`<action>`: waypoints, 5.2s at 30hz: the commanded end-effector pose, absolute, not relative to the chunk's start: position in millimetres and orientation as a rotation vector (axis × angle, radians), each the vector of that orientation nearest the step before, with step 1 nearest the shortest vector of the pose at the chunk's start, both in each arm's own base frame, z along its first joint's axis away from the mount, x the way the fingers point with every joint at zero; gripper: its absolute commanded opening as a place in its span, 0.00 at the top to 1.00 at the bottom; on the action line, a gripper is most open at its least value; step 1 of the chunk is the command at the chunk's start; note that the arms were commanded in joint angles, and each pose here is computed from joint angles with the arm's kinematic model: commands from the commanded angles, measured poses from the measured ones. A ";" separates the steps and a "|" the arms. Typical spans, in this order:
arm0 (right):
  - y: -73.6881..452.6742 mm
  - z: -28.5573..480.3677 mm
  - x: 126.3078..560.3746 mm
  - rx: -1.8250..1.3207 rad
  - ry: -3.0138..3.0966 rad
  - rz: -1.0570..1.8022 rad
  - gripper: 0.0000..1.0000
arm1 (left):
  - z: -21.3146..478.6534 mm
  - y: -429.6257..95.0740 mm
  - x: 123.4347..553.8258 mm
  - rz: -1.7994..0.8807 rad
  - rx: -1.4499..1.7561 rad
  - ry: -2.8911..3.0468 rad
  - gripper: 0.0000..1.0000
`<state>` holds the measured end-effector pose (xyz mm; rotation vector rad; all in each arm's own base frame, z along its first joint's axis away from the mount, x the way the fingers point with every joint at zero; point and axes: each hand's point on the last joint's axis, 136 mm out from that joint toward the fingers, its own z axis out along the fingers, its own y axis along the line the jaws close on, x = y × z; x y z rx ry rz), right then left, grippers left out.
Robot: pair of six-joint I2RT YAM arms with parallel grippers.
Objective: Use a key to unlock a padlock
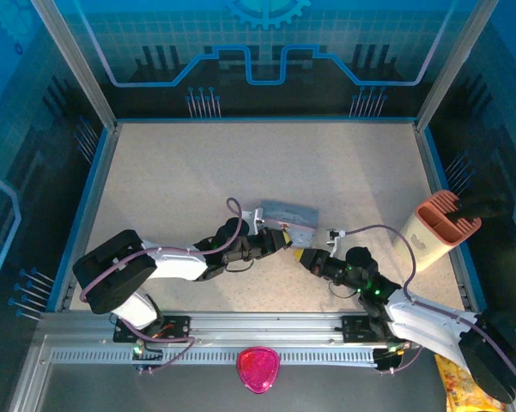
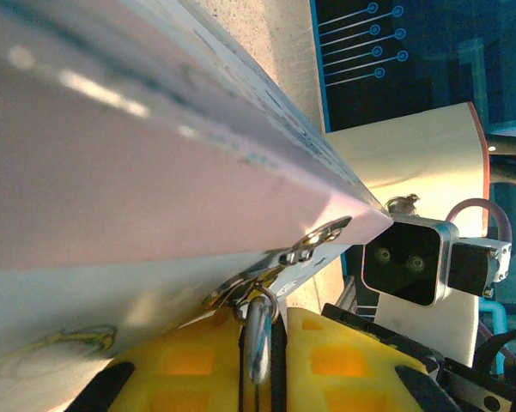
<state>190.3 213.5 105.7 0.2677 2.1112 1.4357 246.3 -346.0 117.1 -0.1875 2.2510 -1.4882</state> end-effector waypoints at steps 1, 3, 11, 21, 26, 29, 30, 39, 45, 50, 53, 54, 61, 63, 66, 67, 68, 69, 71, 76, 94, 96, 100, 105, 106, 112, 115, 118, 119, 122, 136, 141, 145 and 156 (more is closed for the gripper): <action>209.9 102.1 187.8 0.268 2.098 1.447 1.00 | 155.2 -350.2 246.4 -1.595 -0.127 2.116 1.00; 210.0 103.4 188.0 0.270 2.093 1.452 1.00 | 156.5 -350.8 245.6 -1.602 -0.122 2.114 1.00; 210.0 107.6 189.4 0.279 2.072 1.468 1.00 | 160.3 -351.8 244.3 -1.642 -0.134 2.095 1.00; 208.7 112.8 195.7 0.278 2.045 1.487 1.00 | 173.3 -354.4 235.4 -1.704 -0.111 2.048 1.00; 215.8 119.5 199.3 0.262 2.027 1.531 1.00 | 182.6 -356.9 232.8 -1.753 -0.116 2.008 1.00; 220.0 122.2 201.6 0.255 2.016 1.557 1.00 | 185.8 -357.9 231.4 -1.765 -0.112 1.996 1.00; 220.7 121.9 202.8 0.259 2.016 1.559 1.00 | 186.3 -357.5 231.7 -1.768 -0.115 1.993 1.00; 219.2 116.6 211.3 0.286 2.016 1.551 1.00 | 189.2 -357.5 230.1 -1.793 -0.116 1.979 1.00; 216.4 122.0 220.5 0.291 2.002 1.573 1.00 | 196.6 -363.4 223.6 -1.832 -0.054 1.965 1.00; 211.9 124.7 228.6 0.320 1.981 1.598 1.00 | 205.5 -369.1 218.8 -1.870 -0.008 1.937 1.00; 212.8 127.3 232.6 0.323 1.973 1.616 1.00 | 206.9 -370.8 218.2 -1.879 -0.004 1.929 1.00; 213.6 128.1 233.9 0.321 1.970 1.622 1.00 | 208.2 -371.6 217.9 -1.887 0.001 1.925 1.00; 216.5 128.9 237.9 0.311 1.955 1.637 1.00 | 208.7 -377.1 216.4 -1.902 0.020 1.926 1.00; 216.7 129.1 238.0 0.307 1.951 1.641 1.00 | 209.1 -378.7 215.5 -1.904 0.030 1.928 1.00; 217.9 131.8 238.9 0.306 1.938 1.656 1.00 | 207.1 -380.2 215.3 -1.904 0.031 1.936 1.00; 218.3 132.8 239.6 0.308 1.933 1.662 1.00 | 207.2 -380.6 215.1 -1.906 0.032 1.933 1.00; 218.7 134.0 240.3 0.309 1.927 1.667 1.00 | 207.4 -381.5 214.5 -1.909 0.033 1.932 1.00; 219.4 135.7 240.9 0.307 1.920 1.676 1.00 | 208.5 -382.5 213.7 -1.915 0.040 1.928 1.00; 221.1 140.5 242.3 0.307 1.899 1.704 1.00 | 209.4 -384.9 212.0 -1.922 0.058 1.925 1.00; 222.3 142.9 244.7 0.319 1.890 1.722 1.00 | 207.9 -386.3 210.2 -1.924 0.076 1.919 1.00; 221.2 139.3 251.9 0.280 1.912 1.665 1.00 | 176.2 -391.9 197.2 -1.890 0.192 2.020 1.00; 215.0 140.5 254.1 0.295 1.899 1.664 1.00 | 173.6 -390.0 196.0 -1.886 0.193 2.028 1.00; 202.5 139.8 259.3 0.334 1.895 1.649 1.00 | 169.6 -385.7 193.9 -1.874 0.196 2.035 1.00; 203.1 136.6 260.2 0.336 1.921 1.636 1.00 | 177.8 -385.5 193.4 -1.903 0.196 1.996 1.00; 202.4 137.0 260.7 0.340 1.918 1.636 1.00 | 179.3 -385.9 193.3 -1.906 0.199 1.990 1.00; 196.9 134.8 262.8 0.381 1.913 1.620 1.00 | 179.8 -385.1 195.7 -1.901 0.184 1.979 1.00; 195.1 132.6 263.1 0.399 1.917 1.610 1.00 | 181.7 -384.5 198.0 -1.905 0.162 1.963 1.00; 195.0 134.3 264.8 0.400 1.910 1.610 1.00 | 183.2 -386.8 198.0 -1.915 0.164 1.955 1.00; 195.8 135.8 265.5 0.396 1.908 1.614 1.00 | 183.9 -387.8 197.7 -1.917 0.166 1.952 1.00; 193.8 138.2 267.9 0.414 1.893 1.614 1.00 | 182.8 -388.2 196.9 -1.917 0.171 1.955 1.00; 203.5 135.3 266.6 0.484 1.886 1.574 1.00 | 181.3 -378.3 215.4 -1.783 -0.070 1.914 1.00; 207.9 136.0 265.8 0.490 1.883 1.574 1.00 | 187.7 -375.6 219.2 -1.782 -0.128 1.878 1.00; 214.7 136.5 264.6 0.492 1.882 1.585 1.00 | 196.2 -381.3 219.7 -1.816 -0.154 1.836 1.00; 211.7 132.5 270.2 0.580 1.842 1.652 1.00 | 216.8 -389.0 212.6 -1.910 -0.105 1.747 1.00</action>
